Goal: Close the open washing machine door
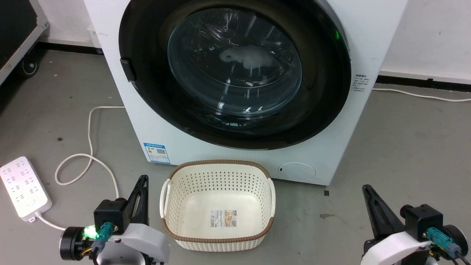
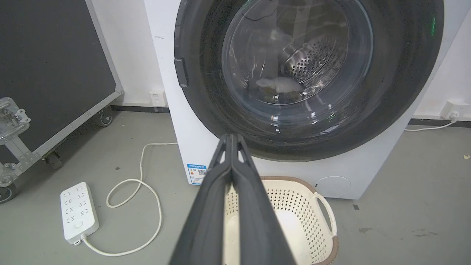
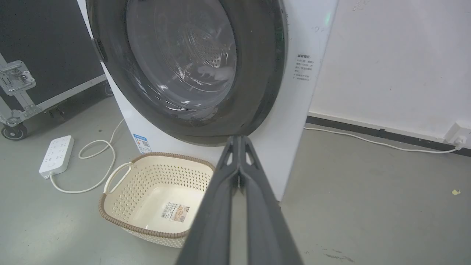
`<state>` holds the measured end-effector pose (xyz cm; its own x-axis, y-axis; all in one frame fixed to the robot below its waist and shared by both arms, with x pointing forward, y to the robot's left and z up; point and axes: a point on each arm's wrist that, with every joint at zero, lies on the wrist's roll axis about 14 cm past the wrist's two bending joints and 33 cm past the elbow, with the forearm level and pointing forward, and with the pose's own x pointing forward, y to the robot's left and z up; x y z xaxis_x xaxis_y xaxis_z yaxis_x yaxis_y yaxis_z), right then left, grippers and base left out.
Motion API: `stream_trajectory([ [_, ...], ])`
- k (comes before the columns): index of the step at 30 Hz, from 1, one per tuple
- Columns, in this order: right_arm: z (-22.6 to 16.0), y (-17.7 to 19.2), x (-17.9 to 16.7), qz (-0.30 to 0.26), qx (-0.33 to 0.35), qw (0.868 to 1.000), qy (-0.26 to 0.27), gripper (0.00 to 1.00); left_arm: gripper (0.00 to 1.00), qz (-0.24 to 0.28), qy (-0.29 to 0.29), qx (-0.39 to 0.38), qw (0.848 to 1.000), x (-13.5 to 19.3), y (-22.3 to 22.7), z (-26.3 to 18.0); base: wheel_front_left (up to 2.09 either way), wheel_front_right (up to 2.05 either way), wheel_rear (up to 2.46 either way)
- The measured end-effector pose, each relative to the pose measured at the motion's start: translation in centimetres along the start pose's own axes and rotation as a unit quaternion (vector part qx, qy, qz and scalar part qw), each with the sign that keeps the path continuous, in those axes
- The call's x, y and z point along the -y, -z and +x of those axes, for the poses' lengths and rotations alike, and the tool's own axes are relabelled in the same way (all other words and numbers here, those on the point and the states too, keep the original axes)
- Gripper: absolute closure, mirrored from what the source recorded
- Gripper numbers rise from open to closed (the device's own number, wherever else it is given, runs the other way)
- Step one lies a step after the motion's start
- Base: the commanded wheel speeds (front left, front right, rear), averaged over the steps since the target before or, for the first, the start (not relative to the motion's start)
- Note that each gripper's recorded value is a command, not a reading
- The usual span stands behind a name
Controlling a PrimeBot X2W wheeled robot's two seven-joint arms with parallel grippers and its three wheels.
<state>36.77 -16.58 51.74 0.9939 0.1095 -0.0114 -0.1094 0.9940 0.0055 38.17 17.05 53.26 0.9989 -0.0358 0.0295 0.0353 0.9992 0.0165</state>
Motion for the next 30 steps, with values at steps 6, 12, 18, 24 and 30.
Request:
stream_trajectory([
  [6, 0.04, -0.07, -0.15, -0.007, -0.002, 1.000, -0.002, 1.00, 1.00, 0.004, -0.006, -0.001, 1.000, -0.20, -0.06, -0.12, 0.00, 0.00, 0.00],
  [12, 0.09, -0.17, -0.30, -0.011, -0.003, 1.000, -0.005, 1.00, 1.00, 0.008, -0.011, -0.005, 1.000, -0.49, 0.02, -0.33, 0.00, 0.00, 0.00],
  [18, 0.14, -0.27, -0.46, -0.017, -0.005, 1.000, -0.007, 1.00, 1.00, 0.011, -0.013, -0.008, 1.000, -0.54, 0.12, -0.50, 0.00, 0.00, 0.00],
  [24, 0.17, -0.41, -0.60, -0.021, -0.005, 1.000, -0.009, 1.00, 1.00, 0.015, -0.017, -0.011, 1.000, -0.61, 0.14, -0.62, 0.00, 0.00, 0.00],
  [30, 0.18, -0.43, -0.62, -0.021, -0.005, 1.000, -0.010, 1.00, 1.00, 0.016, -0.018, -0.011, 1.000, -0.66, 0.12, -0.63, 0.00, 0.00, 0.00],
])
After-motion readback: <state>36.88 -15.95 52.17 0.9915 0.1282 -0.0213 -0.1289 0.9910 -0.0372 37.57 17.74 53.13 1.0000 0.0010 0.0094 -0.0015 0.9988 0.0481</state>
